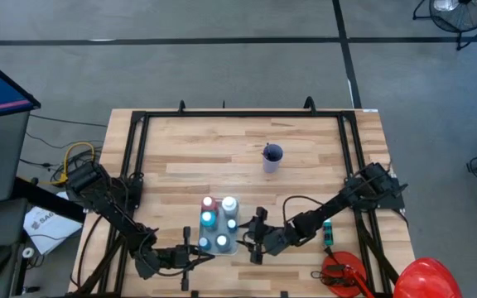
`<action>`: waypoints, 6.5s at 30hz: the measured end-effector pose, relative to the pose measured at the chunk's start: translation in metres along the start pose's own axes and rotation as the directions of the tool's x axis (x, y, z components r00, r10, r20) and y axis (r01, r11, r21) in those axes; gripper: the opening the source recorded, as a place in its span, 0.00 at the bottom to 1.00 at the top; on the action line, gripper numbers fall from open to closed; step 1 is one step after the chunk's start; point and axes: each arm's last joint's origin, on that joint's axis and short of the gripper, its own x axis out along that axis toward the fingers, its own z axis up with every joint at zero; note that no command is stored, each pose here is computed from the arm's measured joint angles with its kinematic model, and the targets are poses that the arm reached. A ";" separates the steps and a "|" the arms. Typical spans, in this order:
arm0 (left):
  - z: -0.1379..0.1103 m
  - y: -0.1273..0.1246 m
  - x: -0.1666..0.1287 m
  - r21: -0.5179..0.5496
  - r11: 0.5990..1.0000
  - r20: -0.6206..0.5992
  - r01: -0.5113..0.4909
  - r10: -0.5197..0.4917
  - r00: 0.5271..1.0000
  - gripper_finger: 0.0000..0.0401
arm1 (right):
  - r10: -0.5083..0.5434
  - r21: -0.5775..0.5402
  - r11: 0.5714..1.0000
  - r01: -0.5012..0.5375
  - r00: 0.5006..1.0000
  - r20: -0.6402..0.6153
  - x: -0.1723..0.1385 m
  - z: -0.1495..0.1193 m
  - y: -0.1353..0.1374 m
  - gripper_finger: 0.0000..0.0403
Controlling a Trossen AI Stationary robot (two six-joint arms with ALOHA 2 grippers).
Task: Pick & Place Paint Supplies
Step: Adjust the white bin on the table, then put the silver paint brush into the violet cup
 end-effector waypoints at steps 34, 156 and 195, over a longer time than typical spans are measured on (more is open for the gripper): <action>0.007 -0.007 -0.014 0.029 0.999 0.036 -0.043 0.042 0.998 0.00 | -0.076 0.477 0.822 0.312 0.890 -0.450 -0.116 0.033 -0.035 0.58; 0.086 0.095 0.158 0.139 0.940 -0.426 0.310 -0.226 0.876 0.41 | -0.319 -0.209 0.946 0.249 0.831 -0.456 -0.100 0.014 0.038 0.00; 0.104 0.118 0.166 0.148 0.943 -0.528 0.297 -0.179 0.830 0.29 | -0.412 -0.324 0.893 0.313 0.857 -0.308 -0.124 0.082 0.048 0.00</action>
